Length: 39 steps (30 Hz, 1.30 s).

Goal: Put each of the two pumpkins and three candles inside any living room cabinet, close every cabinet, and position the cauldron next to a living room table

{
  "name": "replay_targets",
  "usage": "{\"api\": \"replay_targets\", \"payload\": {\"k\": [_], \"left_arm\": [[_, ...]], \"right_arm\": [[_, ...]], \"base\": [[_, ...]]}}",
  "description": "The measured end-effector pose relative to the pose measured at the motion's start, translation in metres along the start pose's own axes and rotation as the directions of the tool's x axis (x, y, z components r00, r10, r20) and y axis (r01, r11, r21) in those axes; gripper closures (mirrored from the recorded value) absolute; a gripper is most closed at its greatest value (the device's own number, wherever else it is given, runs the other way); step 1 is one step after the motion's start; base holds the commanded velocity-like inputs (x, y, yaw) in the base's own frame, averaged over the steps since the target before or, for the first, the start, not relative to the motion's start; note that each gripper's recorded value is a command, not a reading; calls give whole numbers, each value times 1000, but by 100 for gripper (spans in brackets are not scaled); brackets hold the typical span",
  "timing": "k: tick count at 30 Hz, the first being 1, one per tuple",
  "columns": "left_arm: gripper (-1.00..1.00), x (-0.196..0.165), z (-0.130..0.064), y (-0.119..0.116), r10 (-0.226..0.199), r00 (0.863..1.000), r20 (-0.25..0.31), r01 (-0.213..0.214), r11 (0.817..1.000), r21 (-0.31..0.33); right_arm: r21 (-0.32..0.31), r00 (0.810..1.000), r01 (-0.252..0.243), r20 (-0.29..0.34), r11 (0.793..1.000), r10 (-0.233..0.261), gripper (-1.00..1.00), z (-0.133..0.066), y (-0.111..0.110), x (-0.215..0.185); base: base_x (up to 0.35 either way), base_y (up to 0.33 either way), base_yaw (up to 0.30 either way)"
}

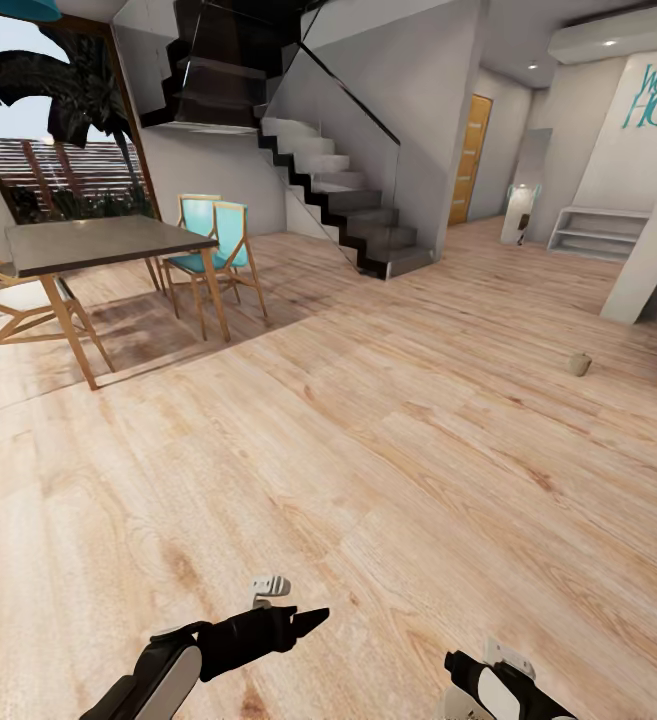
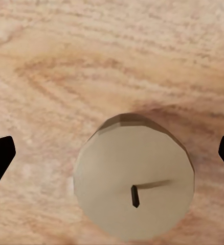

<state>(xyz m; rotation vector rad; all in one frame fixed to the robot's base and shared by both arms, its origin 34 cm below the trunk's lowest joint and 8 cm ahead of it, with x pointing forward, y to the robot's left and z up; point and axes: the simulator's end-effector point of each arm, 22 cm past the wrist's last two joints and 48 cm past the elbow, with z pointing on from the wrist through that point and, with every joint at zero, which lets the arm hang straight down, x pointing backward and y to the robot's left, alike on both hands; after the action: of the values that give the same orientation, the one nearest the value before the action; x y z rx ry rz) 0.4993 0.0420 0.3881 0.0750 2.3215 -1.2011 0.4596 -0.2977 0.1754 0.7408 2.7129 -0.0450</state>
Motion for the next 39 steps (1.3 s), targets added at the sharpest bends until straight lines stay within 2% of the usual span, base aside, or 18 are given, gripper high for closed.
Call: {"api": "replay_targets", "payload": {"k": [7, 19, 28, 39], "left_arm": [[-100, 0, -4, 2, 1, 1000, -2, -1, 1000, 8], [-100, 15, 1, 18, -32, 999, -32, 32, 999, -3], [-100, 15, 1, 16, -32, 999, -32, 32, 999, 8], [-100, 29, 8, 28, -66, 996, -57, 66, 998, 0]], "right_arm": [[0, 1000, 1, 0, 1000, -1, -100, 0, 0, 0], [23, 999, 8, -43, 1000, -7, -100, 13, -8, 20], [25, 999, 7, -42, 1000, -6, -100, 13, -10, 19], [42, 997, 18, -79, 999, -15, -100, 24, -16, 37]], "base": [[0, 0, 0], [0, 0, 0], [0, 0, 0], [0, 0, 0]]}}
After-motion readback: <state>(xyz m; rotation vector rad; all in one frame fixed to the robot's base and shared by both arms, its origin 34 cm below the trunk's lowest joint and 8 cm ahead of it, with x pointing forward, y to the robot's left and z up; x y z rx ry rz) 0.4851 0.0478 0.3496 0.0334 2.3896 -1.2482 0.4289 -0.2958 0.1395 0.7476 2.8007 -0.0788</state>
